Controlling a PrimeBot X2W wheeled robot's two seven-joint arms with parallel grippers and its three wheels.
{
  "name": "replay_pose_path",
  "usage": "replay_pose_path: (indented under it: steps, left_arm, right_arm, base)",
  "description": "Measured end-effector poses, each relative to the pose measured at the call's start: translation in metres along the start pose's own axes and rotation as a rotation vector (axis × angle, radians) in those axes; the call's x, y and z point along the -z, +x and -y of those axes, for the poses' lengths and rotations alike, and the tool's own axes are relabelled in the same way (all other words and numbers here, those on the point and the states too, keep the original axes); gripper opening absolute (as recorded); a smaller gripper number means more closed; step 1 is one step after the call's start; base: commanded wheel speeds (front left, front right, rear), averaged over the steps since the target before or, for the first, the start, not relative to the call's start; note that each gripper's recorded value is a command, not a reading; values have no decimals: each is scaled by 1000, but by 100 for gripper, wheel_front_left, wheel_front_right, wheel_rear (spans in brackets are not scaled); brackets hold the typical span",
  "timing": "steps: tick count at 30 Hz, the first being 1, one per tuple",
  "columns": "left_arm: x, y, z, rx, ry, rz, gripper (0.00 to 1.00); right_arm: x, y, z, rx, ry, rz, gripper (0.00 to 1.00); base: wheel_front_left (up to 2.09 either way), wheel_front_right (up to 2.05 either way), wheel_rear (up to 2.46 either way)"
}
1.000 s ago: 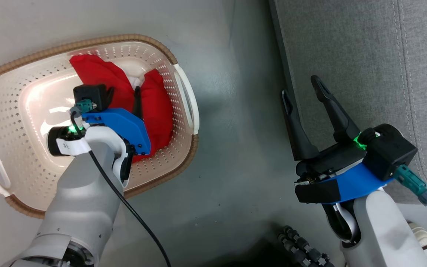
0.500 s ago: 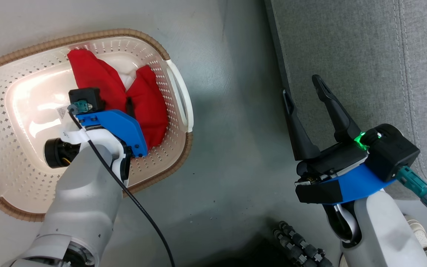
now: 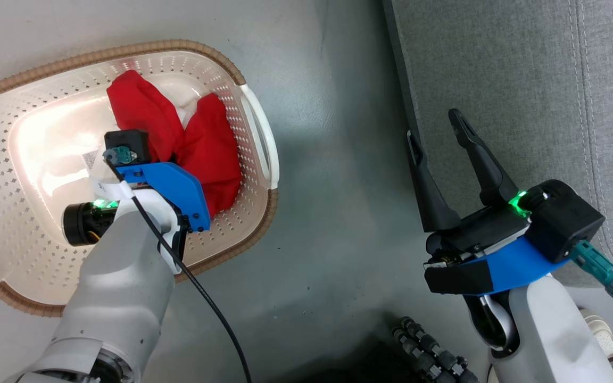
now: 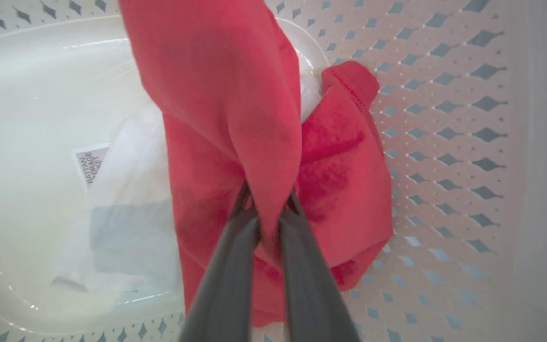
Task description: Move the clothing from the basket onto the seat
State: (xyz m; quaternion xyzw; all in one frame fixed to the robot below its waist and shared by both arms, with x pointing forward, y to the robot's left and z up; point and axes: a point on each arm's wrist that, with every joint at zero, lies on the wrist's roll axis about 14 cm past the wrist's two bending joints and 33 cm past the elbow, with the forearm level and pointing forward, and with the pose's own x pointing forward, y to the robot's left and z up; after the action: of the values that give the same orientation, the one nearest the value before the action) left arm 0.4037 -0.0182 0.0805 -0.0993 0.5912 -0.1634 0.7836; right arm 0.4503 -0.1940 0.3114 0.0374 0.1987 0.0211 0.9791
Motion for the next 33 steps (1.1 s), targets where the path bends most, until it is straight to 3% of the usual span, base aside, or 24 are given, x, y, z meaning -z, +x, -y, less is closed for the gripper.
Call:
replay_pose_path:
  steps: [17,33]
  left_arm:
    - [-29,-22,-5,17,-2,111,0]
    - [-71,-119,0,38,-8,364,0]
  right_arm:
    - [-22,4,-12,-38,7,65,100]
    - [-83,-19,-42,-112,-8,178,100]
  base:
    - [0,0,0]
    - [0,0,0]
